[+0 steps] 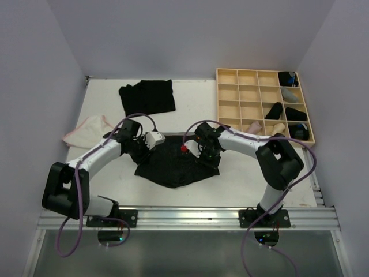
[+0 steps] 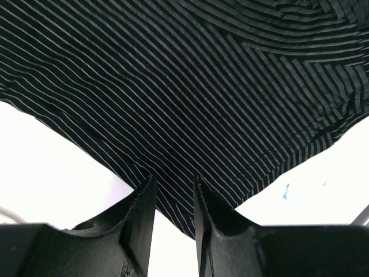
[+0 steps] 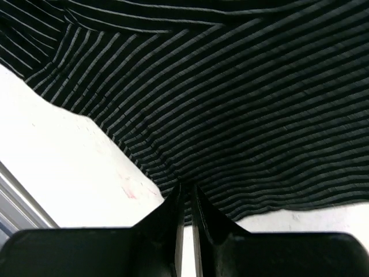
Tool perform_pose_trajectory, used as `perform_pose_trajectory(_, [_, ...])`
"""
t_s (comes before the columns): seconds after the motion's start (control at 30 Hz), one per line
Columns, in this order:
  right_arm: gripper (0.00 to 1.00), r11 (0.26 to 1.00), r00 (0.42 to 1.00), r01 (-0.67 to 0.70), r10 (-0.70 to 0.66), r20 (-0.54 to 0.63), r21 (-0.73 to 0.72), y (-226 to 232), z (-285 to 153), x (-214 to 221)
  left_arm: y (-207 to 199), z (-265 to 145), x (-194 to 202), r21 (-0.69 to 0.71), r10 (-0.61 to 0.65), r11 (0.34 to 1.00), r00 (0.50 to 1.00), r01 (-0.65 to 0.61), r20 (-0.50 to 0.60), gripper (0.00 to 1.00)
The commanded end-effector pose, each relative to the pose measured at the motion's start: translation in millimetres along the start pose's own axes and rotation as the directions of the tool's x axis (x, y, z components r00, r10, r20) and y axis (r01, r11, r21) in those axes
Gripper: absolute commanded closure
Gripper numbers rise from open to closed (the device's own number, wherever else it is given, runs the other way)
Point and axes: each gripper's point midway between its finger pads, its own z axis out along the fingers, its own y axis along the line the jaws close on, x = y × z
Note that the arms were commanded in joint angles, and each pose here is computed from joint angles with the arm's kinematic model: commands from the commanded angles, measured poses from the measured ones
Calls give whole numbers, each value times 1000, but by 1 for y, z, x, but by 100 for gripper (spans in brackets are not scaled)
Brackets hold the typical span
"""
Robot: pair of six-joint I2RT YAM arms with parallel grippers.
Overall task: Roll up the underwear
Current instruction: Move the underwear to the center of the board
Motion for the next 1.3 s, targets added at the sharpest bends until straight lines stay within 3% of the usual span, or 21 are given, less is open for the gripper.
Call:
perform_pose_trajectory(0.0, [87,998,998,54,-54,-26,25,7,10,-6,7,9,17,-10,23,1000,996,-23,-82,66])
perform_pose_trajectory(0.27, [89,986,984,127,-139,-111,-108,54,27,-11,42,31,15,-59,-34,998,985,25,-170,66])
perform_pose_trajectory(0.43, [88,968,986,154,-162,-27,-196,98,18,-52,88,27,-16,-125,-58,991,991,42,-120,61])
perform_pose_trajectory(0.5, [85,954,989,150,-148,27,-260,123,9,-70,100,25,-30,-125,-67,991,994,57,-85,57])
perform_pose_trajectory(0.63, [64,913,970,184,-110,215,-364,166,-35,-125,120,1,-73,-136,-88,986,995,92,39,54])
perform_pose_trajectory(0.73, [62,946,945,189,-102,310,-265,146,-68,-134,112,-29,-90,-158,-59,985,992,76,108,53])
perform_pose_trajectory(0.8, [64,974,931,101,-22,363,-202,105,-89,-129,93,-42,-82,-146,-53,987,990,72,129,53])
perform_pose_trajectory(0.9, [72,997,950,-24,45,310,-70,44,-82,-98,58,-38,-60,-72,-96,992,986,107,137,53])
perform_pose_trajectory(1.0, [78,997,976,-56,44,211,50,5,-61,-70,32,-22,-33,-23,-134,990,987,137,92,53])
perform_pose_trajectory(1.27, [88,996,996,-59,55,64,71,-18,-8,-55,20,10,-12,-22,-162,987,987,162,-6,55])
